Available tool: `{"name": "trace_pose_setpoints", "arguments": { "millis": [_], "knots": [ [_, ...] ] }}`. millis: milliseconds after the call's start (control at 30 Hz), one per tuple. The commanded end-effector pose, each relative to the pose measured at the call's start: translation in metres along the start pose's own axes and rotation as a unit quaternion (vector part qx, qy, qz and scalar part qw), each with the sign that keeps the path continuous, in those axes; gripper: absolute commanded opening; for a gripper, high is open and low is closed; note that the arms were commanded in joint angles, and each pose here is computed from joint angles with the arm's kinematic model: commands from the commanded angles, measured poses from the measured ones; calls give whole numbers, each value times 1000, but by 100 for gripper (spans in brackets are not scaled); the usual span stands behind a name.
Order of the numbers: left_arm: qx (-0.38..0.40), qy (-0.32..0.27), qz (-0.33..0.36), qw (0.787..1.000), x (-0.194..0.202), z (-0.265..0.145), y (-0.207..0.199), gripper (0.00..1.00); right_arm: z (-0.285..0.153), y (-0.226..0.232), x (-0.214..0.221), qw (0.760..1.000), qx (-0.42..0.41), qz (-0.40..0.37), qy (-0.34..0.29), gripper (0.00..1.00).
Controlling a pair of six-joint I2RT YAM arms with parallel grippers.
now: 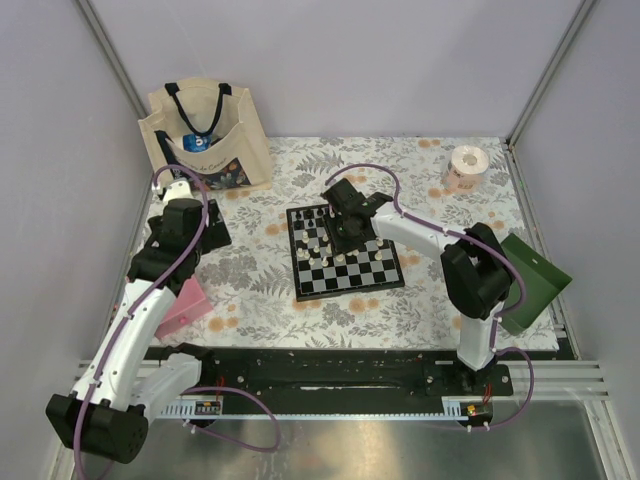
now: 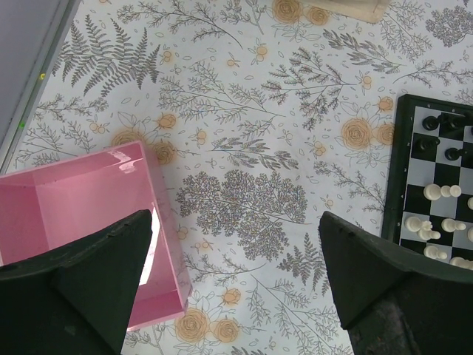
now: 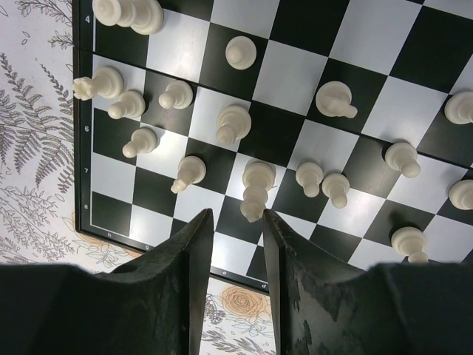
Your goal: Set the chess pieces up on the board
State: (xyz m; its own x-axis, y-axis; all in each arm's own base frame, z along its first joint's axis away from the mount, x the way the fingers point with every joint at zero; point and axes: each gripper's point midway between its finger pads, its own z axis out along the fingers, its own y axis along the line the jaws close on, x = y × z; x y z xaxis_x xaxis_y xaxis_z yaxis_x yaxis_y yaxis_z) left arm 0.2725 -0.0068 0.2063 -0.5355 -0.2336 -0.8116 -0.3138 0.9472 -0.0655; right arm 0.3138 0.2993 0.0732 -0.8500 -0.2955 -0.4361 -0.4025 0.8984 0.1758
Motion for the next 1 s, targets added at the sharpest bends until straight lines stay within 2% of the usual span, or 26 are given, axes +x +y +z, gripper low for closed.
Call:
{"name": "trace_pose_setpoints", "arguments": {
  "millis": [0, 400, 733, 833, 933, 967],
  "knots": [
    [21, -23, -15, 999, -15, -2, -7, 99, 1, 8, -7, 1000, -5, -11, -6, 42],
    [25, -24, -22, 999, -17, -2, -6, 99, 10, 4, -3, 1000, 7, -13, 6, 42],
    [25, -20, -23, 999, -15, -1, -5, 99, 4, 2, -9, 1000, 13, -16, -10, 35],
    [27, -19, -24, 999, -15, 0, -5, 99, -1, 3, -13, 1000, 10, -16, -20, 26],
    [27, -18, -25, 999, -15, 0, -5, 99, -8, 3, -16, 999, 10, -16, -29, 6],
    [26, -17, -25, 999, -15, 0, -5, 99, -12, 4, -18, 999, 8, -16, -34, 6]
  ]
}}
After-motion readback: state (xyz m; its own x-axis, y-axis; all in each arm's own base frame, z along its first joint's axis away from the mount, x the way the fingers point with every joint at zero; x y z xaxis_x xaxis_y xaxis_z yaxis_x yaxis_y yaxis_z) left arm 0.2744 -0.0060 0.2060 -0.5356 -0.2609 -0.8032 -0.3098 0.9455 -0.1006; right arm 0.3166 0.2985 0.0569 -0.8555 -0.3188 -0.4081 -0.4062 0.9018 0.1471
